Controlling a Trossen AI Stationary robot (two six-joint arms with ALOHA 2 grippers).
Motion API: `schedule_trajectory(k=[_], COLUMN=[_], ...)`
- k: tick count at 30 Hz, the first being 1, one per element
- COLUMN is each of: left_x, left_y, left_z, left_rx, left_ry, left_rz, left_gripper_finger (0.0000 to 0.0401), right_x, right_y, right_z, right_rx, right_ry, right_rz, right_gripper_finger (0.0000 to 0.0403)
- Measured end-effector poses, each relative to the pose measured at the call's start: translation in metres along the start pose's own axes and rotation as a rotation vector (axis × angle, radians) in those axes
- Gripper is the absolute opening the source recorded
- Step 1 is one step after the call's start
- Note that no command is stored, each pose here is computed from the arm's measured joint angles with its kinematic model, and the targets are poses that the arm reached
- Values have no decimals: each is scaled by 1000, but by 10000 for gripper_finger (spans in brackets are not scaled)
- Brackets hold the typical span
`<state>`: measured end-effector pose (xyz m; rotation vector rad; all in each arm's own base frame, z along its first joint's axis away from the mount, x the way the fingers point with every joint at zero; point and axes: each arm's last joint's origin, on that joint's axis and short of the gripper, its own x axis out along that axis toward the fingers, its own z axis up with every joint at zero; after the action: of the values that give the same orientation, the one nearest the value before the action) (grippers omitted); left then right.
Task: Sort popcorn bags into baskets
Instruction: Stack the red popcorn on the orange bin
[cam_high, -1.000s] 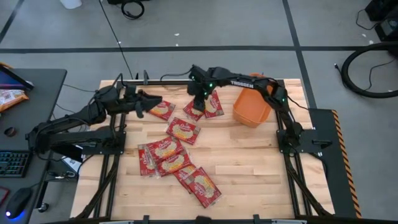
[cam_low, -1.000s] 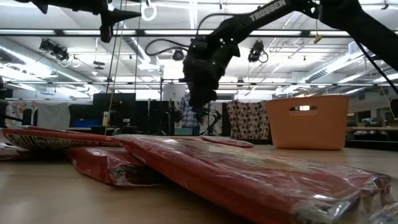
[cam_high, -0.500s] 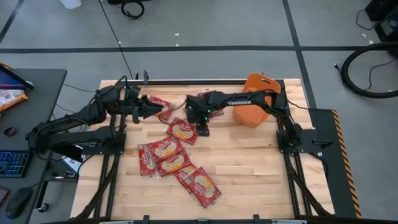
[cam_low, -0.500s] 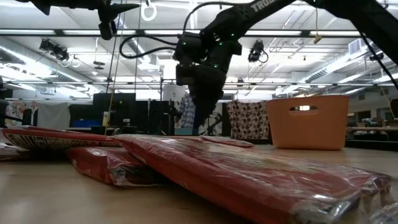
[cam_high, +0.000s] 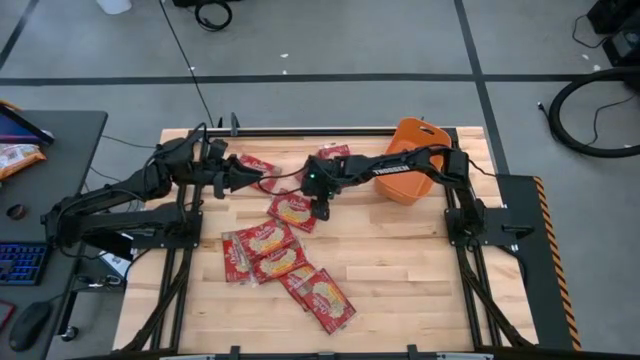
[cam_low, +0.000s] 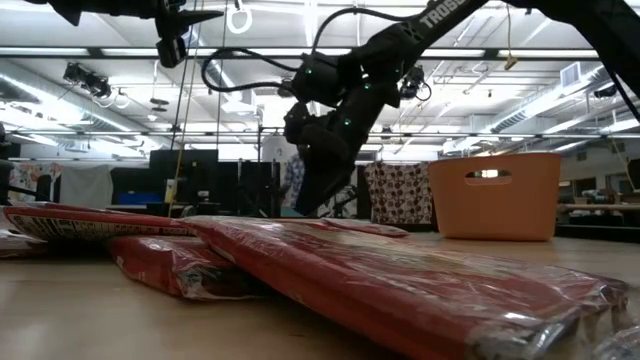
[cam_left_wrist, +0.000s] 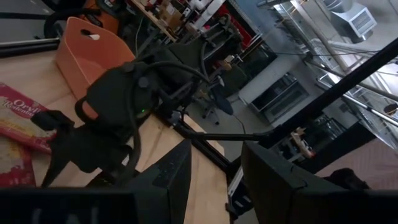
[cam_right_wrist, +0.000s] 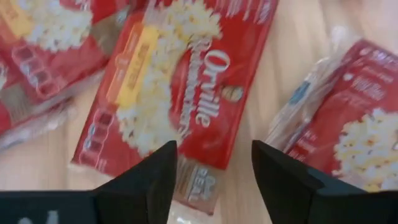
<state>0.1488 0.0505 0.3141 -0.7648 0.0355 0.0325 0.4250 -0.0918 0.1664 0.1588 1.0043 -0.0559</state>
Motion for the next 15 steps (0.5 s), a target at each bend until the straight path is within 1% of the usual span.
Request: schedule_trajectory(k=[4,7,11,15], left_x=[0,0,0,0], left_y=[1,3,4,5], left_z=[-1,-3,-5,-6], left_rx=[-7,-13,-22,-27], left_ry=[14,28,44,56], left_rz=[13,25,41,52], left_gripper_finger=[146,146,146,146], right_x=[2,8,14,19], right_y=[1,1,3,8], right_z=[1,-6,-16,-23], right_rx=[22,32,37,-21], right_ry=[-25,-40,-21,-5], right_rz=[-14,-21,-11,-12], right_gripper_finger=[230,232,227,212])
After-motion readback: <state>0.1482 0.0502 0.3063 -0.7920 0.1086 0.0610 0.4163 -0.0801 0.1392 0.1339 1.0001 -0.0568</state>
